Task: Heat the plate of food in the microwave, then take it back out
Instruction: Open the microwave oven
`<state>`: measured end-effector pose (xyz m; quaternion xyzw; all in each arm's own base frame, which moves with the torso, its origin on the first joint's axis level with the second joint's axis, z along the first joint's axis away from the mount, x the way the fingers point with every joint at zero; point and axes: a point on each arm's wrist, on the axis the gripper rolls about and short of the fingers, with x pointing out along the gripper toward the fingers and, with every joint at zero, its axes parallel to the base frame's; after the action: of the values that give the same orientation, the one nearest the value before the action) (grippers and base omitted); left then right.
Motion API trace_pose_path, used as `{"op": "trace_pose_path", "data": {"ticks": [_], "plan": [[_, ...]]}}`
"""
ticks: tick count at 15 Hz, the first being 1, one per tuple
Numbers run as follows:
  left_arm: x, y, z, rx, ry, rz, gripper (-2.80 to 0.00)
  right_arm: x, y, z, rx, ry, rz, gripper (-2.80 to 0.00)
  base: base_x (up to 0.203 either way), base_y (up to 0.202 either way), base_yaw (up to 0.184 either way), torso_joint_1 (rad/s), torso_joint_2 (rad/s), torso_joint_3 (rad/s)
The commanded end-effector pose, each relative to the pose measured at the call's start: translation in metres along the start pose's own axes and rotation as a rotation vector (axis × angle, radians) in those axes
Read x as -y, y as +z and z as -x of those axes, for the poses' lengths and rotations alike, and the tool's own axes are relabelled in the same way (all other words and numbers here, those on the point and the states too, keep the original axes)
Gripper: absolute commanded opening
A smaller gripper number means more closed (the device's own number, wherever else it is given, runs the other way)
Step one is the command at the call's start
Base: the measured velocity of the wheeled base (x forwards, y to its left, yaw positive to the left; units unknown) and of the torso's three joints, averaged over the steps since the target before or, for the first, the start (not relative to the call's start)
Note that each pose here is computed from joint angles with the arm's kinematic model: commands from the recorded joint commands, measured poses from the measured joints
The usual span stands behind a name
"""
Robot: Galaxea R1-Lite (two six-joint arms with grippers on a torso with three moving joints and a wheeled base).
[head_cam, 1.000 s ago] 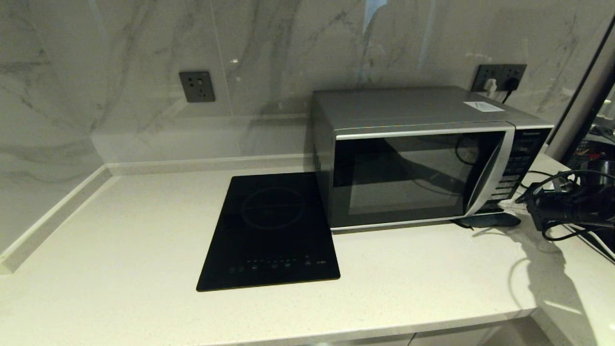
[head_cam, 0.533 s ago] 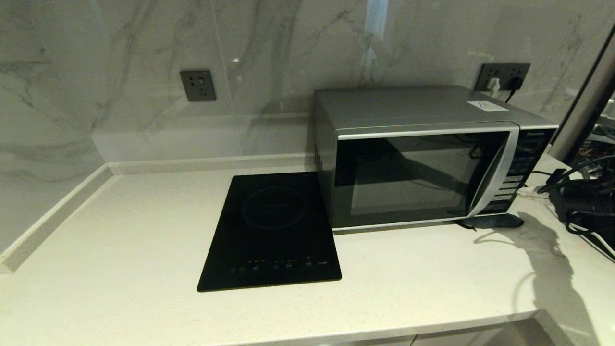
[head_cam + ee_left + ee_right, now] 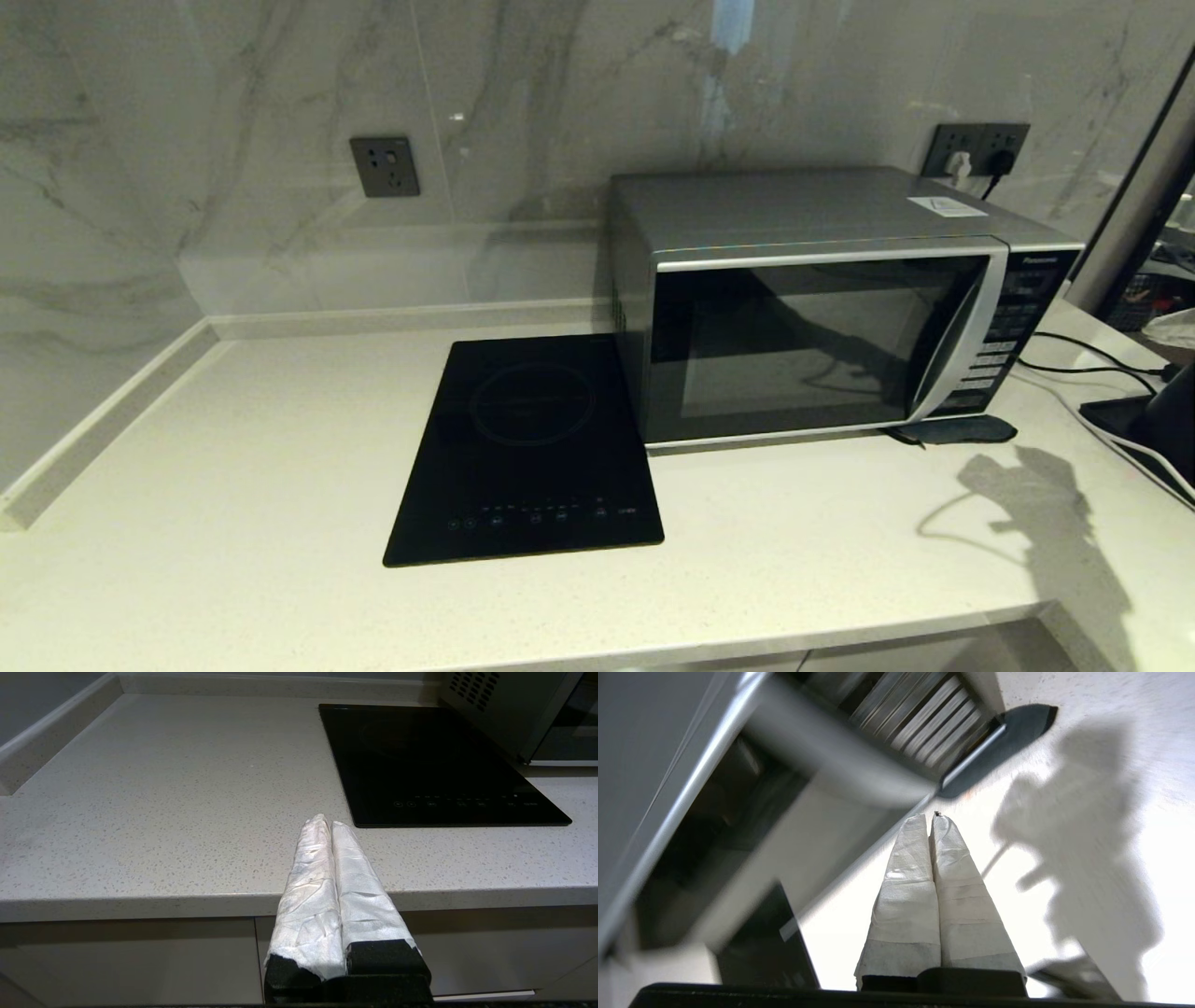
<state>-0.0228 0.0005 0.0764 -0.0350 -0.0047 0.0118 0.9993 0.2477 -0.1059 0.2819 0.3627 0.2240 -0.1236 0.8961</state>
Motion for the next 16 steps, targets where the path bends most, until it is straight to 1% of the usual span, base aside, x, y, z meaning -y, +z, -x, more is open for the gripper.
{"op": "trace_pose_path", "data": {"ticks": [1, 2, 3, 4, 6, 8, 11, 13, 14, 15, 16], "plan": [[0.000, 0.000, 0.000, -0.001, 0.001, 0.001, -2.80, -0.040, -0.039, 0.097, 0.134, 0.078, 0.139, -2.80, 0.000, 0.000, 0.000, 0.000, 0.00, 0.000], [0.000, 0.000, 0.000, -0.001, 0.001, 0.001, -2.80, -0.045, -0.058, 0.125, 0.158, 0.111, 0.195, -2.80, 0.000, 0.000, 0.000, 0.000, 0.00, 0.000], [0.000, 0.000, 0.000, -0.001, 0.001, 0.001, -2.80, -0.043, -0.076, 0.156, 0.188, 0.151, 0.253, -2.80, 0.000, 0.000, 0.000, 0.000, 0.00, 0.000], [0.000, 0.000, 0.000, -0.001, 0.001, 0.001, -2.80, -0.034, -0.093, 0.186, 0.227, 0.182, 0.311, -2.80, 0.000, 0.000, 0.000, 0.000, 0.00, 0.000], [0.000, 0.000, 0.000, -0.001, 0.001, 0.001, -2.80, -0.004, -0.125, 0.231, 0.312, 0.202, 0.382, -2.80, 0.000, 0.000, 0.000, 0.000, 0.00, 0.000], [0.000, 0.000, 0.000, -0.001, 0.001, 0.001, -2.80, 0.032, -0.158, 0.262, 0.384, 0.187, 0.409, -2.80, 0.000, 0.000, 0.000, 0.000, 0.00, 0.000], [0.000, 0.000, 0.000, -0.001, 0.001, 0.001, -2.80, 0.086, -0.205, 0.286, 0.459, 0.180, 0.433, -2.80, 0.000, 0.000, 0.000, -0.001, 0.00, 0.010], [0.000, 0.000, 0.000, -0.001, 0.001, 0.001, -2.80, 0.113, -0.232, 0.291, 0.500, 0.169, 0.478, -2.80, 0.000, 0.000, 0.000, 0.000, 0.00, 0.000], [0.000, 0.000, 0.000, -0.001, 0.001, 0.001, -2.80, 0.124, -0.243, 0.291, 0.521, 0.160, 0.516, -2.80, 0.000, 0.000, 0.000, 0.000, 0.00, 0.000], [0.000, 0.000, 0.000, -0.001, 0.001, 0.001, -2.80, 0.132, -0.253, 0.285, 0.522, 0.141, 0.560, -2.80, 0.000, 0.000, 0.000, 0.000, 0.00, 0.000], [0.000, 0.000, 0.000, -0.001, 0.001, 0.001, -2.80, 0.135, -0.257, 0.276, 0.497, 0.122, 0.569, -2.80, 0.000, 0.000, 0.000, 0.000, 0.00, 0.000]]}}
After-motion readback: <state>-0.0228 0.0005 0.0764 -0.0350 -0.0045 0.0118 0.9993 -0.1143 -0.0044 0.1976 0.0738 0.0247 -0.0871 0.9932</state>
